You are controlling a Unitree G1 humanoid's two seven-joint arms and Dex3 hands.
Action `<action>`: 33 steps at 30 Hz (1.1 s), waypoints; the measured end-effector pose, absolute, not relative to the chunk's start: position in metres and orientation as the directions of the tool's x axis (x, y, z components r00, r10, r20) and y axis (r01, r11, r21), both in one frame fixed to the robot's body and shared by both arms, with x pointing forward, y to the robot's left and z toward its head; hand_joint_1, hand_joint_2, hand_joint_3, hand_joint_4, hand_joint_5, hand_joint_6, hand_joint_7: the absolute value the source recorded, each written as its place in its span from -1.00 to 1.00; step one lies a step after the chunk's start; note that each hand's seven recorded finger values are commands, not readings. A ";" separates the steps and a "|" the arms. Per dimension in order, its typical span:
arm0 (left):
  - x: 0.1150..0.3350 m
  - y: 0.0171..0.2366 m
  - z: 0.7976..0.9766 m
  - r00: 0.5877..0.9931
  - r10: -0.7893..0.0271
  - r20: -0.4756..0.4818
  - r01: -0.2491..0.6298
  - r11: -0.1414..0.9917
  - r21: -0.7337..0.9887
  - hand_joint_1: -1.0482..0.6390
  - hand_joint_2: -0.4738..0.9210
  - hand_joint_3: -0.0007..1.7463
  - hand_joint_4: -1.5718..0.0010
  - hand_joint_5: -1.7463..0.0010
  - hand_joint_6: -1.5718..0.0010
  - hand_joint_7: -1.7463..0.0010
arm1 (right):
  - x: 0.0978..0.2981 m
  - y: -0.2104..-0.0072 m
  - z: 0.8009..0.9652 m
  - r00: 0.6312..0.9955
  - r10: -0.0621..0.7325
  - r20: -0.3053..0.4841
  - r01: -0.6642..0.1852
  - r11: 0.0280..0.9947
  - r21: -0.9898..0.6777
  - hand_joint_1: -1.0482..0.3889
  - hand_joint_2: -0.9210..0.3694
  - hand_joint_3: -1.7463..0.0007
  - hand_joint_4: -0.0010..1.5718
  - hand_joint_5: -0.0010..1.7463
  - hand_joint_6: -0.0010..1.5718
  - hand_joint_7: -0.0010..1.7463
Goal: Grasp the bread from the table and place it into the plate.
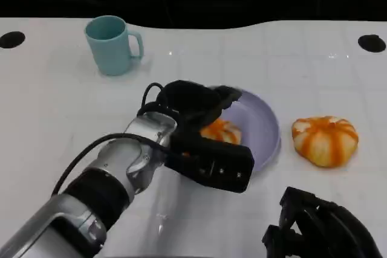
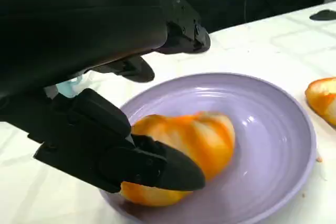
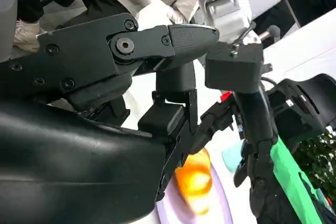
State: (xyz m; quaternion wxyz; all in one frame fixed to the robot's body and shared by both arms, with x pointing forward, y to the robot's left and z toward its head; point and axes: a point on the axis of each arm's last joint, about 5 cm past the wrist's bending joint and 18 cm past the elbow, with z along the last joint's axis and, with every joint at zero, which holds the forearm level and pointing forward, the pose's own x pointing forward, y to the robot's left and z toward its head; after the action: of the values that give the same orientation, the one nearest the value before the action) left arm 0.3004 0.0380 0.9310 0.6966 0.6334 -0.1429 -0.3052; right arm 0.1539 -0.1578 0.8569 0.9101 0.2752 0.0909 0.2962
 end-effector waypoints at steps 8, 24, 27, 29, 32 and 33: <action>0.294 0.051 0.939 0.765 -0.630 -0.135 0.256 0.106 0.961 -0.95 1.00 -0.56 0.62 0.86 0.87 0.96 | 0.154 -0.158 0.857 0.807 0.590 0.001 -0.492 0.671 0.555 -0.55 -1.00 0.75 0.13 0.83 -0.01 0.59; 0.270 0.095 0.914 0.776 -0.592 0.219 0.279 0.633 0.722 -0.29 1.00 -0.90 0.09 0.08 0.05 0.85 | 0.154 -0.158 0.857 0.808 0.589 0.000 -0.489 0.670 0.558 -0.56 -1.00 0.76 0.13 0.85 0.00 0.61; 0.265 0.098 0.910 0.776 -0.567 0.275 0.279 0.700 0.657 -0.16 0.97 -0.91 0.07 -0.02 -0.07 0.79 | 0.154 -0.158 0.857 0.809 0.588 -0.001 -0.488 0.671 0.558 -0.56 -1.00 0.76 0.13 0.86 0.00 0.62; 0.260 0.101 0.905 0.787 -0.536 0.306 0.282 0.753 0.594 -0.05 0.78 -0.64 0.14 -0.47 -0.02 0.40 | 0.154 -0.158 0.858 0.810 0.587 0.001 -0.488 0.673 0.556 -0.56 -1.00 0.75 0.13 0.86 0.00 0.63; 0.250 0.104 0.896 0.808 -0.488 0.330 0.286 0.815 0.505 -0.01 0.22 0.19 0.13 -0.73 0.08 -0.01 | 0.153 -0.158 0.858 0.810 0.586 0.002 -0.488 0.673 0.555 -0.56 -1.00 0.75 0.13 0.85 0.00 0.64; 0.247 0.105 0.894 0.815 -0.475 0.332 0.284 0.826 0.486 -0.01 0.14 0.30 0.11 -0.78 0.08 -0.06 | 0.154 -0.158 0.858 0.810 0.587 0.002 -0.489 0.673 0.555 -0.56 -1.00 0.75 0.13 0.85 0.00 0.64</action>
State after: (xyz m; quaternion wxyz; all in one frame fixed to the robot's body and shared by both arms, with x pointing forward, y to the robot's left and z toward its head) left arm 0.2468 0.1051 0.8939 0.9287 0.2120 -0.2252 -0.2046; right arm 0.1535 -0.1582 0.8579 0.9102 0.2762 0.0886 0.2955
